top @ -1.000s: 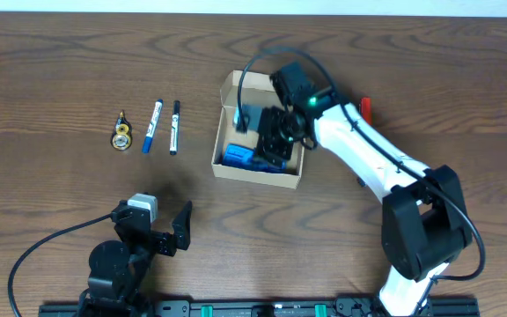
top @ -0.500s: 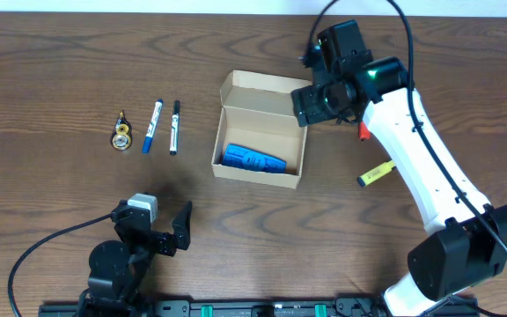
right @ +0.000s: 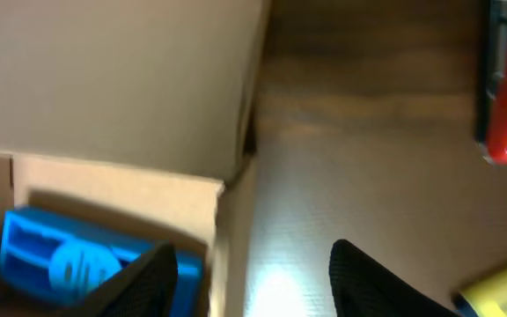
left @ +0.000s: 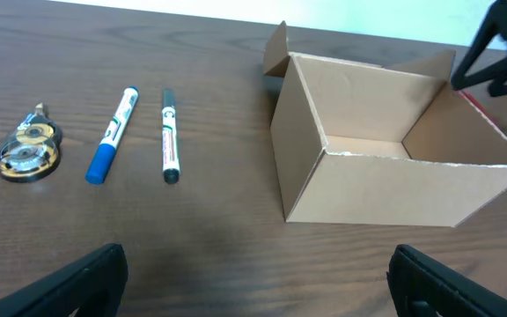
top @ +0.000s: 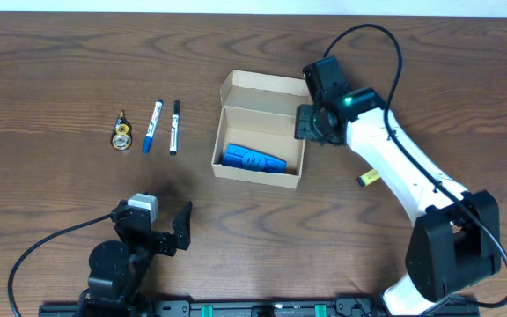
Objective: Pack container
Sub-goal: 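Open the right gripper, release the duster, and lift out of the box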
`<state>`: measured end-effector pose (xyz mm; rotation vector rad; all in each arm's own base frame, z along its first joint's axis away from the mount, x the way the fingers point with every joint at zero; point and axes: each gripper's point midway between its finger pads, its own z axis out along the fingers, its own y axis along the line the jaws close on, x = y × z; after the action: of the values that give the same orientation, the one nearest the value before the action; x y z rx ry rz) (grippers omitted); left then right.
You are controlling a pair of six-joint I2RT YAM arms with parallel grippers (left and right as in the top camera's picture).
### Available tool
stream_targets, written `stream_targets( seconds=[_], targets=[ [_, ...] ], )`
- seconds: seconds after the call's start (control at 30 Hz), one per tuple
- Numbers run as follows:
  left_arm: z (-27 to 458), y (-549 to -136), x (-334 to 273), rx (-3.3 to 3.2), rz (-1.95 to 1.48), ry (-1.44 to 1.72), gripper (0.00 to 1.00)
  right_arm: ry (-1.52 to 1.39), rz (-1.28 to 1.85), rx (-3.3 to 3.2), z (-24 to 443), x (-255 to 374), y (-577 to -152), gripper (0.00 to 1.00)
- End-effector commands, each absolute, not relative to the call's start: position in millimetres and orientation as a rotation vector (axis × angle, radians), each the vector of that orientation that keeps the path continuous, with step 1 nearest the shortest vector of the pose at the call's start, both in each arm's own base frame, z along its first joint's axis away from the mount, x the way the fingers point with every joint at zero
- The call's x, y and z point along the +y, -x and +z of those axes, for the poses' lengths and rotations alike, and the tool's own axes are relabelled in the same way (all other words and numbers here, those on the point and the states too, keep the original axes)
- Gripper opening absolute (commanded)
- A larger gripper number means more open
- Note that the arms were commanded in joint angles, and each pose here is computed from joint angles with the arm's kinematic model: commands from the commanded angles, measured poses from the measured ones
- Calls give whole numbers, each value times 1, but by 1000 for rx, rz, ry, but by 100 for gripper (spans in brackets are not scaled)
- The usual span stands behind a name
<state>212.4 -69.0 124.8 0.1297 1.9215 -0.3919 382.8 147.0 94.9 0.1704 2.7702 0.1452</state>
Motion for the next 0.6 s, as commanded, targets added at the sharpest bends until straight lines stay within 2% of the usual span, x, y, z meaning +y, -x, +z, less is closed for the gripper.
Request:
stream_targets(
  seconds=[0.0, 0.37, 0.57],
  targets=[
    [116, -212, -70, 1934, -388, -149, 95, -189, 116, 2804, 75, 148, -372, 55],
    [116, -212, -70, 1934, -388, -149, 95, -7, 130, 2726, 75, 155, -388, 42],
    [116, -212, -70, 1934, -388, -149, 95, 16, 128, 2722, 71, 157, -392, 41]
  ],
)
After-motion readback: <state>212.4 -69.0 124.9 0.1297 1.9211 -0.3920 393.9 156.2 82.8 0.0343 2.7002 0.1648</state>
